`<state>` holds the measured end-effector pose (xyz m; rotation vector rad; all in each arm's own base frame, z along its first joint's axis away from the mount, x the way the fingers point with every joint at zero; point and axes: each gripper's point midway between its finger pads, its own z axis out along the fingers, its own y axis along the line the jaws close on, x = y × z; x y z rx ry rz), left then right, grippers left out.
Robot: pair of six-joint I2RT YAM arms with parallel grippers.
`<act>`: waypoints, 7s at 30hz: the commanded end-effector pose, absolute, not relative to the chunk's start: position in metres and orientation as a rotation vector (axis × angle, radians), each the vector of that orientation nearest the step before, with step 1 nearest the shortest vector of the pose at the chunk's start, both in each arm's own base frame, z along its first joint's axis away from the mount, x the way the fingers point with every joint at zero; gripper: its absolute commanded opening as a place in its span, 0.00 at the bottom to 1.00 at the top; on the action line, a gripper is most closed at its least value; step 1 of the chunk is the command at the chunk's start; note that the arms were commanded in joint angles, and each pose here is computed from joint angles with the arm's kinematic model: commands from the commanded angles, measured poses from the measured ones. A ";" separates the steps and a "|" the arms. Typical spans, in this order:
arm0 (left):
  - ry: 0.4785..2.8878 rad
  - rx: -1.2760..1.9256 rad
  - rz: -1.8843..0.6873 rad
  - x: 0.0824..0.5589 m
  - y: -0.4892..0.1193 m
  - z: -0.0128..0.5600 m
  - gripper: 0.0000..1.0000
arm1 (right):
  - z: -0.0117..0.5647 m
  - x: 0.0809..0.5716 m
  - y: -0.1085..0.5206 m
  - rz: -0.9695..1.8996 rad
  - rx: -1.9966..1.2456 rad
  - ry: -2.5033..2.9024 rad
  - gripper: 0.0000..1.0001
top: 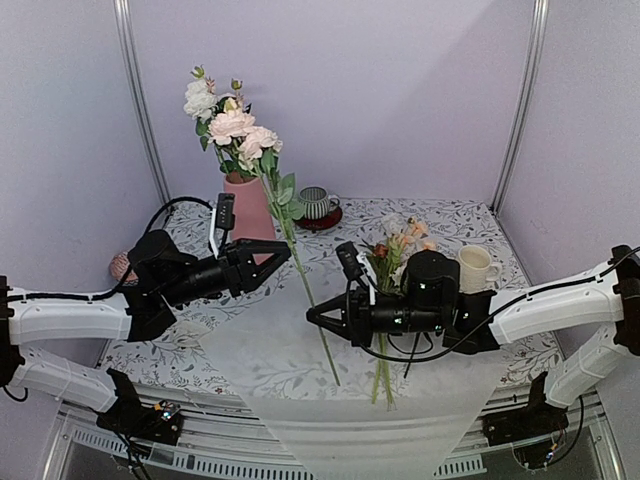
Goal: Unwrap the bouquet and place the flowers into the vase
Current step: Pass from the right arm to the left, then place the fake flower in the vase, then pick up the fake flower from the flattened wrapping paper.
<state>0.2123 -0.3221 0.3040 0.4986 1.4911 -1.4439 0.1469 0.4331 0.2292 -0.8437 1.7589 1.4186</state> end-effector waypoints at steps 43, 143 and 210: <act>1.596 0.336 -0.792 0.314 -0.216 0.379 0.00 | 0.277 0.255 0.313 0.569 -0.422 1.681 0.92; 1.736 0.428 -0.326 0.471 -0.199 0.390 0.15 | 0.163 0.300 0.321 0.316 -0.506 1.778 0.99; 1.954 0.403 -0.760 0.309 -0.212 0.253 0.98 | 0.059 0.239 0.315 0.390 -0.106 2.714 0.14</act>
